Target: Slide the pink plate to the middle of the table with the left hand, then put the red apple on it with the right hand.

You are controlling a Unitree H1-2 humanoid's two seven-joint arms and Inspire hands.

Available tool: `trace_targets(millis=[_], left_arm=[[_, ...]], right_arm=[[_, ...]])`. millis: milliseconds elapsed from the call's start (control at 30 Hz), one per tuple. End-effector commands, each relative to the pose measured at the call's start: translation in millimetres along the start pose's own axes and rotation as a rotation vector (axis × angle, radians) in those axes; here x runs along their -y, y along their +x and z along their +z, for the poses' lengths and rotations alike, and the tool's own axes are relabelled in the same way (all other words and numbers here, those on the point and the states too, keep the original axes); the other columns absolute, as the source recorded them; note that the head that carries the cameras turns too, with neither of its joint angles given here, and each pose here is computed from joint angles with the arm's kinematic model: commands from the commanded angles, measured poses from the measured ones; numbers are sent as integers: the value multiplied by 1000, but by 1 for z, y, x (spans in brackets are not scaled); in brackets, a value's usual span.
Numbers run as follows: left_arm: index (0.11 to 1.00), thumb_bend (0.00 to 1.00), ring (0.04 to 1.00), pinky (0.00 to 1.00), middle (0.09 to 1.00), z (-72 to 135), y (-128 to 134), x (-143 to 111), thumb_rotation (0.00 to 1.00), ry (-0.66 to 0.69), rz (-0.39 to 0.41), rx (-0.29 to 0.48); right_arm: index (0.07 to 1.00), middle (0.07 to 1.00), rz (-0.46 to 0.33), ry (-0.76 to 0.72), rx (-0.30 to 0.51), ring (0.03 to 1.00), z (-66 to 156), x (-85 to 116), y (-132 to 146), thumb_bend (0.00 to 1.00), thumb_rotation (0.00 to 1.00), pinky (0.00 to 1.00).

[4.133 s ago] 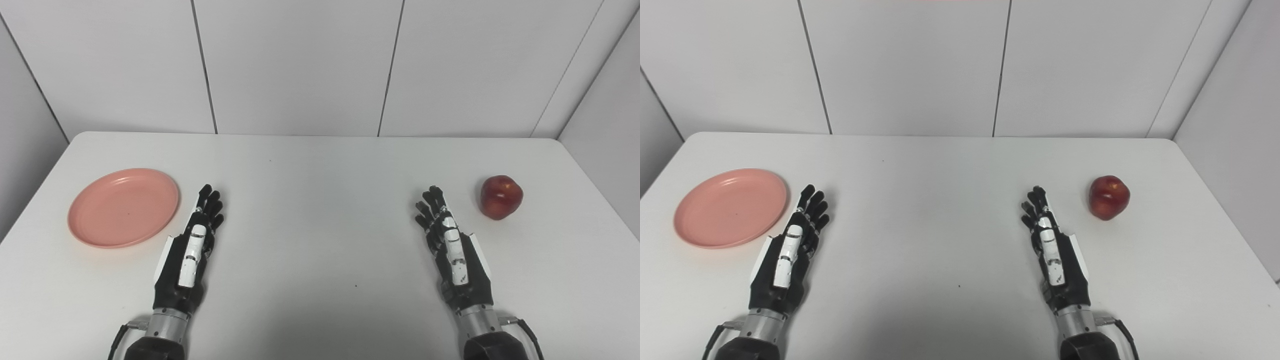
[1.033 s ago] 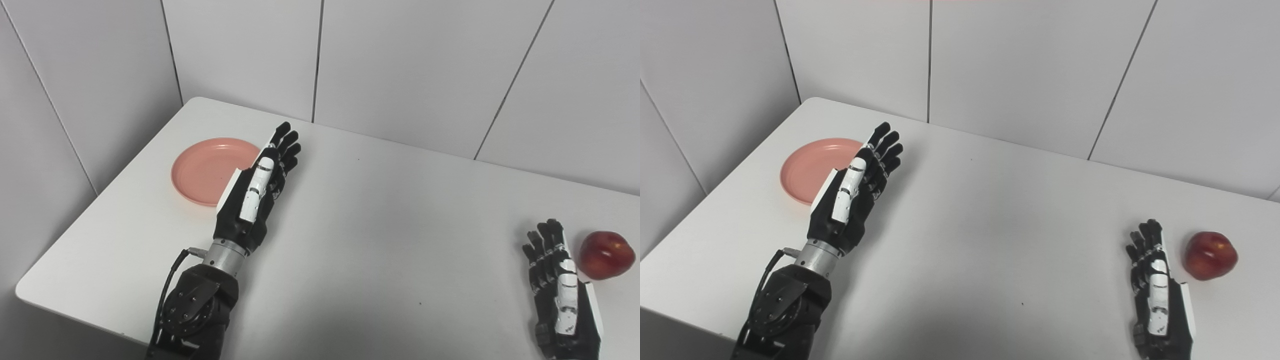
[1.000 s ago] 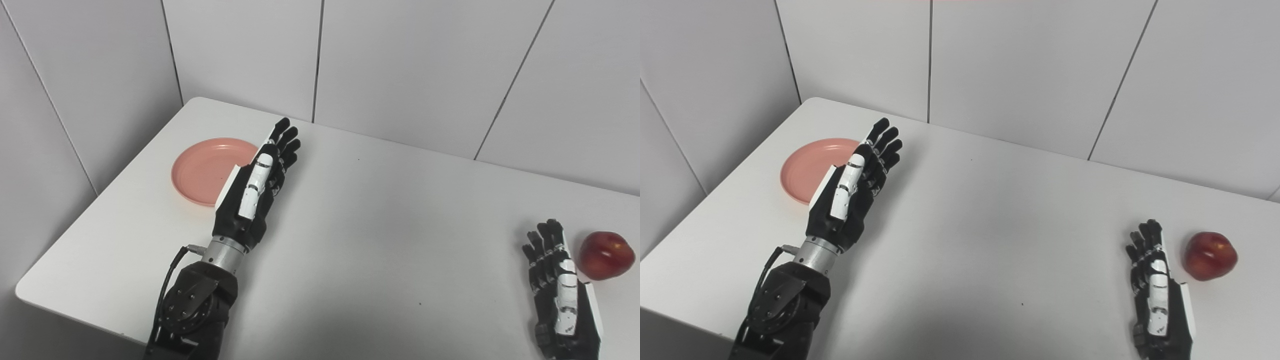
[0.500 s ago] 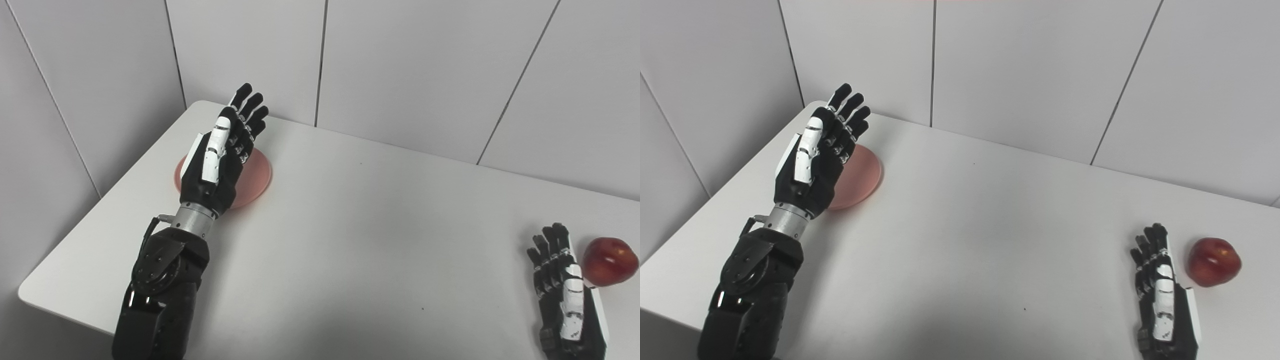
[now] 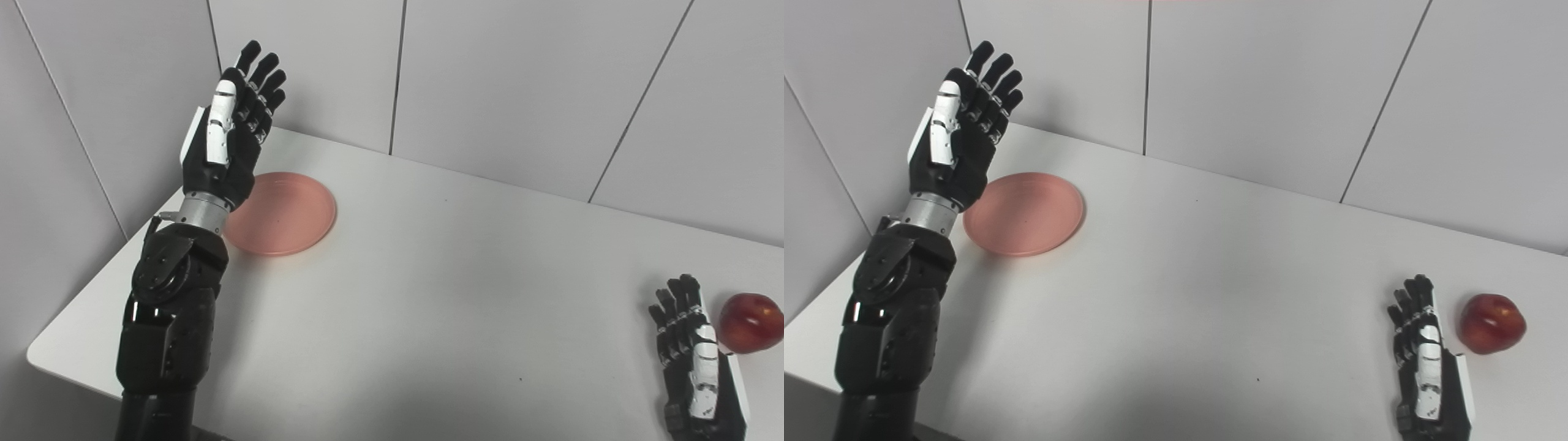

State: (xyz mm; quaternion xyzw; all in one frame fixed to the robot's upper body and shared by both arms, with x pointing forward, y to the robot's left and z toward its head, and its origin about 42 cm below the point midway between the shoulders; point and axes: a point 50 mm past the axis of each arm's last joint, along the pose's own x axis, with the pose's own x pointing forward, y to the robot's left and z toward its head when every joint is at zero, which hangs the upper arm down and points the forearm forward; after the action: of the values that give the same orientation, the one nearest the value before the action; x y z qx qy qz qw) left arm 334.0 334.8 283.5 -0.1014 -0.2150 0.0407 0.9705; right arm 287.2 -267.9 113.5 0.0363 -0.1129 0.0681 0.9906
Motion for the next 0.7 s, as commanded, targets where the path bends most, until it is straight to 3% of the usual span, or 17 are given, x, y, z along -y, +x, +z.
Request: trace_targets(millis=[0,467,667], left_arm=[[946,281,957,968,960,20,18,-1,1000,4,-1,55],[920,302,952,971,938,24,36,-43,1000,16,107,35],[902,309,935,962,918,19,37,-69,1000,-39,173,0]], right_arm=[[1000,1000,-36,20,-107,992,-30,3,-29,321,1000,1000],[1000,1000,-32,10,-116,1000,-32,8,-31,312,1000,1000],[1000,1000,-33,17,-115,1000,-32,8,-31,294,1000,1000]])
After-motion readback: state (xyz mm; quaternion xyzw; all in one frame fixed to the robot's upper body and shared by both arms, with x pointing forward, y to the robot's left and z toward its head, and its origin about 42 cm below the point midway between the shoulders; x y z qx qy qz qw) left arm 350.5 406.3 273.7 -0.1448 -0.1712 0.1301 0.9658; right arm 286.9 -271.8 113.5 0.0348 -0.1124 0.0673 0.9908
